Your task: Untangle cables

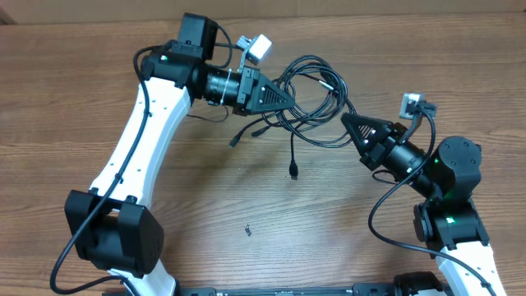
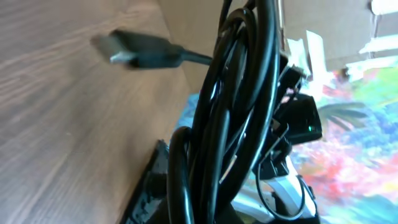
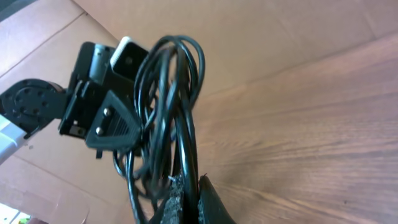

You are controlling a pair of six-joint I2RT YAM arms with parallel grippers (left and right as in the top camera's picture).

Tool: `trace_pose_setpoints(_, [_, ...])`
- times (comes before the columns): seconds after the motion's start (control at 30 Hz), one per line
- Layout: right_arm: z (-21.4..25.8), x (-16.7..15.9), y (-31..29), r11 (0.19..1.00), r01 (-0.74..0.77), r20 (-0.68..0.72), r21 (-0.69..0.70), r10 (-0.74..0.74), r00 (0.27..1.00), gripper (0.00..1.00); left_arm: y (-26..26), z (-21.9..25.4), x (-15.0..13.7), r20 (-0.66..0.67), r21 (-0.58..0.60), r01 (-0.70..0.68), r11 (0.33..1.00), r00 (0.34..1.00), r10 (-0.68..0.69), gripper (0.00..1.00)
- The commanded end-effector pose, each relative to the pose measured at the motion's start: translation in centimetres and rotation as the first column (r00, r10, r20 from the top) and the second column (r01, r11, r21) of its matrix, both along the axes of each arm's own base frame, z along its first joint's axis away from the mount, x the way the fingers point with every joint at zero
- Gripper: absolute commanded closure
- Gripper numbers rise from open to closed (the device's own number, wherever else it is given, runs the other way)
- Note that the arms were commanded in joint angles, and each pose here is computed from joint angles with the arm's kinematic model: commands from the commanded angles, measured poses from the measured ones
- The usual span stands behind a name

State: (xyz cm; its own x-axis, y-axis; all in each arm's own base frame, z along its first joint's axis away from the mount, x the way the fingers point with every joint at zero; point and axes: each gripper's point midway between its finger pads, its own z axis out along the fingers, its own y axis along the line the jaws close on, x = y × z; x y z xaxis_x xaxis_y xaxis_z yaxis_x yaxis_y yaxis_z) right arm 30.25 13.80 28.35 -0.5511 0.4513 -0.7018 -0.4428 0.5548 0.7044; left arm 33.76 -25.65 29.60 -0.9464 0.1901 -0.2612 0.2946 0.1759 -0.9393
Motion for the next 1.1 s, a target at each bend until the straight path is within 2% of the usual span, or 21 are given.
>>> trace_pose_setpoints(0.0, [0.3, -0.3, 0.1, 1.0, -0.013, -0.008, -0.008, 0.013, 1.0, 0.96, 2.2, 1.2, 1.4, 0.01, 0.02, -0.085, 0.996, 0.996, 0.085, 0.96])
trace_pose_setpoints(0.23, [-1.4, -0.6, 0.0, 1.0, -0.013, -0.09, -0.015, 0.012, 0.996, 0.96, 4.6, 1.2, 3.0, 0.021, 0.02, -0.153, 0.988, 0.988, 0.153, 0.96])
trace_pose_setpoints(0.37, [-2.2, -0.8, 0.0, 1.0, -0.014, -0.13, -0.018, 0.011, 0.991, 0.96, 5.0, 0.4, 3.6, 0.039, 0.063, -0.185, 0.981, 0.982, 0.182, 0.96])
trace_pose_setpoints(0.7, [-3.6, -0.8, -0.5, 0.999, 0.024, -0.193, -0.038, -0.031, 0.981, 0.96, 5.0, 0.4, 3.8, 0.052, 0.068, -0.19, 0.979, 0.981, 0.187, 0.96])
trace_pose_setpoints(0.77, [-3.6, -0.8, -0.5, 0.999, 0.024, -0.193, -0.037, -0.03, 0.981, 0.8, 5.0, 0.4, 3.8, 0.052, 0.068, -0.191, 0.979, 0.981, 0.187, 0.96])
trace_pose_setpoints(0.8, [-3.6, -0.8, -0.5, 0.999, 0.024, -0.193, -0.037, -0.03, 0.981, 0.65, 5.0, 0.4, 3.8, 0.052, 0.068, -0.191, 0.979, 0.981, 0.187, 0.96])
trace_pose_setpoints(0.87, [-3.7, -0.8, -0.5, 0.999, 0.025, -0.193, -0.038, -0.031, 0.981, 0.61, 5.0, 0.4, 3.8, 0.052, 0.068, -0.191, 0.979, 0.981, 0.187, 0.96])
trace_pose_setpoints(0.97, [-3.8, -0.7, -0.6, 0.999, 0.031, -0.196, -0.04, -0.038, 0.98, 0.2, 5.0, 0.5, 4.0, 0.053, 0.065, -0.193, 0.979, 0.98, 0.19, 0.96])
trace_pose_setpoints(1.07, [-3.7, -0.7, -0.6, 0.999, 0.031, -0.196, -0.04, -0.038, 0.98, 0.0, 5.0, 0.4, 4.0, 0.052, 0.066, -0.193, 0.979, 0.98, 0.19, 0.96])
